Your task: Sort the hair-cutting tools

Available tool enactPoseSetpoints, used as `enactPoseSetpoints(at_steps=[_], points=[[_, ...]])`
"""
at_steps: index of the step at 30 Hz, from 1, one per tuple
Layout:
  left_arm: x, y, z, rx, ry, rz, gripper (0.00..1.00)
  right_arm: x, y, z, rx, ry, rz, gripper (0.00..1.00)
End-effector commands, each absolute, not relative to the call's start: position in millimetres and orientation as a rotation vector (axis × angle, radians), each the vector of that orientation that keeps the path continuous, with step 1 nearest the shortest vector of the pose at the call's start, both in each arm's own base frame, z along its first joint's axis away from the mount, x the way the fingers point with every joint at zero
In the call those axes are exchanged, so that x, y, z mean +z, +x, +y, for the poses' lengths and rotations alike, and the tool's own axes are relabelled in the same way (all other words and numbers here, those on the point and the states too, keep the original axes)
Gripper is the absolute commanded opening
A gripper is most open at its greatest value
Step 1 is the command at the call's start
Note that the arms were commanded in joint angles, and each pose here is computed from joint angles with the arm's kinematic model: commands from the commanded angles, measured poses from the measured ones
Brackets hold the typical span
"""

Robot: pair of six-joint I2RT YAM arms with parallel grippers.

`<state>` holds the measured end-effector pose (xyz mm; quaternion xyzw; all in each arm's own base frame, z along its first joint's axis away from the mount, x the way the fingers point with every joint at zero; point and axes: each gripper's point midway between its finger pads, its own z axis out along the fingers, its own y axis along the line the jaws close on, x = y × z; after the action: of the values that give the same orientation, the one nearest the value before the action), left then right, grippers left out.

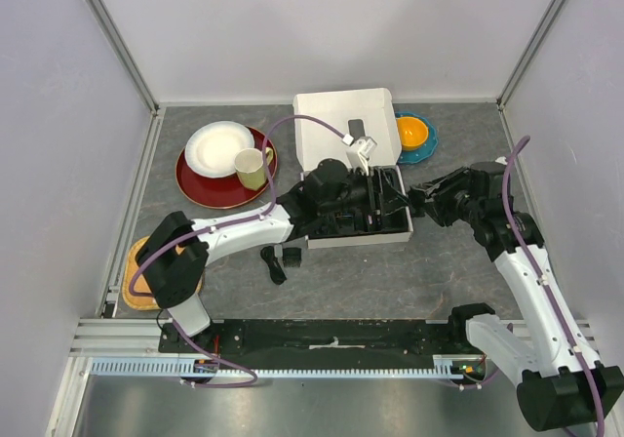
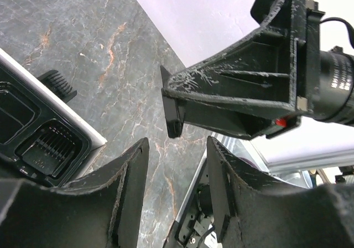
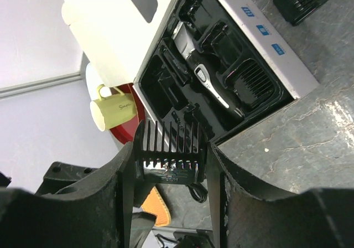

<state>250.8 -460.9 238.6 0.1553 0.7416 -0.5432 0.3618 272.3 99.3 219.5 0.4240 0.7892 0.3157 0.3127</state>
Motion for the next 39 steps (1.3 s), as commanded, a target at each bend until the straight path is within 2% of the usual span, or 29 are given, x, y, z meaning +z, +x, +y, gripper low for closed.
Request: enactPoseSetpoints(at_steps=[1, 6, 12, 15, 16, 18, 21, 22, 25, 26, 29, 32, 39], points=[[267.7, 263.2, -476.0, -1.366, 0.368, 1.776, 0.53, 253.4, 272.6, 108.8, 0.953, 1.08, 2.019, 0.3], [258.6, 263.8, -482.5, -1.336, 0.352, 1.779, 0.53, 258.2, 271.1, 112.4, 0.981, 1.062, 2.023, 0.3], [257.8, 263.2, -491.0, -1.331, 0.36, 1.762, 0.46, 257.1, 270.7, 114.0, 0.994, 1.069, 2.026, 0.3], [257.9, 263.6, -493.9, -1.317, 0.356, 1.757, 0.37, 255.7, 269.9, 114.4, 1.005, 1.085, 2.022, 0.3], [256.2, 264.7, -494.4, -1.314, 0.349, 1.761, 0.3, 255.9, 269.3, 114.6, 1.008, 1.086, 2.019, 0.3], [254.7, 266.1, -494.4, -1.309, 0.34, 1.767, 0.27, 253.6, 269.3, 114.7, 1.011, 1.098, 2.018, 0.31], [253.2, 269.5, -492.9, -1.291, 0.321, 1.774, 0.14, 250.7, 269.4, 115.7, 1.015, 1.103, 2.025, 0.31], [251.2, 270.0, -492.6, -1.285, 0.319, 1.781, 0.04, 250.0, 269.1, 115.9, 1.015, 1.101, 2.028, 0.32], [244.1, 272.6, -489.8, -1.245, 0.307, 1.826, 0.02, 244.4, 269.2, 114.1, 0.988, 1.087, 2.041, 0.5], [246.5, 274.1, -490.6, -1.241, 0.305, 1.833, 0.02, 242.8, 269.5, 112.7, 0.972, 1.073, 2.044, 0.68], [234.2, 269.9, -491.0, -1.261, 0.352, 1.924, 0.02, 240.5, 272.7, 102.0, 0.882, 1.033, 2.031, 0.9], [221.2, 277.8, -478.3, -1.306, 0.333, 2.021, 0.02, 245.3, 277.3, 91.3, 0.808, 1.004, 1.999, 0.97], [181.1, 297.1, -436.1, -1.432, 0.332, 2.267, 0.02, 247.3, 281.4, 68.6, 0.652, 0.977, 1.951, 0.93]])
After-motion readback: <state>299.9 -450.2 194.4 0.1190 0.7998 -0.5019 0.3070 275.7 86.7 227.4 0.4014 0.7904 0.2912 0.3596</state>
